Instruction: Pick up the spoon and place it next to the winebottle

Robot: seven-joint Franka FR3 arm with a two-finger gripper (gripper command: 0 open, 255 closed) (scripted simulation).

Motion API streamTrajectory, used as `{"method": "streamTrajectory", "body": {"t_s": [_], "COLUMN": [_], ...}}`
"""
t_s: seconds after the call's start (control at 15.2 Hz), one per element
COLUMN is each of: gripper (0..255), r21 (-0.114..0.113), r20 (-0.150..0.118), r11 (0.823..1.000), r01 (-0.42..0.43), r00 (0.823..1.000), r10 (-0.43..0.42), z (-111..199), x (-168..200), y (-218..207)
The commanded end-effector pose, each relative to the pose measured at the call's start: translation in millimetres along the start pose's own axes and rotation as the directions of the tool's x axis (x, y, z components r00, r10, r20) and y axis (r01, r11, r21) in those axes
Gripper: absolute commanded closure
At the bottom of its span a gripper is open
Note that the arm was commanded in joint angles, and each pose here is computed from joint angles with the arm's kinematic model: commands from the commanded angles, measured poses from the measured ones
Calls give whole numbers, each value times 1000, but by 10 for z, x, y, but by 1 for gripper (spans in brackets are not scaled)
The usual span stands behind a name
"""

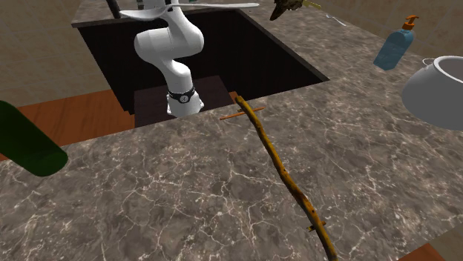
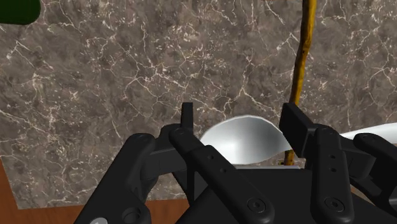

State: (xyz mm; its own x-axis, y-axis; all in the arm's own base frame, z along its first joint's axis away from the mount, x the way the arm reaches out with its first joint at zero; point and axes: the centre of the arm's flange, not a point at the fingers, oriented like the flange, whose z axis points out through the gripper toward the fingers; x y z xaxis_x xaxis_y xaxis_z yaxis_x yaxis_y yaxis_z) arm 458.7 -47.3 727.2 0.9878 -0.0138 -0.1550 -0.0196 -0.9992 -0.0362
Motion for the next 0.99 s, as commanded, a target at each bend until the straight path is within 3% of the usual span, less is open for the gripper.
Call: {"method": "streamTrajectory", "body": {"t_s": [0.0,0.92], "gripper": [255,255], "r21": [0,0], "r20": [0,0], "r11": [1000,1000], "r01": [1,1], "r00": [1000,1000], "r10": [-1,-1], "z": [-27,-90], "x": [-33,-105], "y": [281,2126]}}
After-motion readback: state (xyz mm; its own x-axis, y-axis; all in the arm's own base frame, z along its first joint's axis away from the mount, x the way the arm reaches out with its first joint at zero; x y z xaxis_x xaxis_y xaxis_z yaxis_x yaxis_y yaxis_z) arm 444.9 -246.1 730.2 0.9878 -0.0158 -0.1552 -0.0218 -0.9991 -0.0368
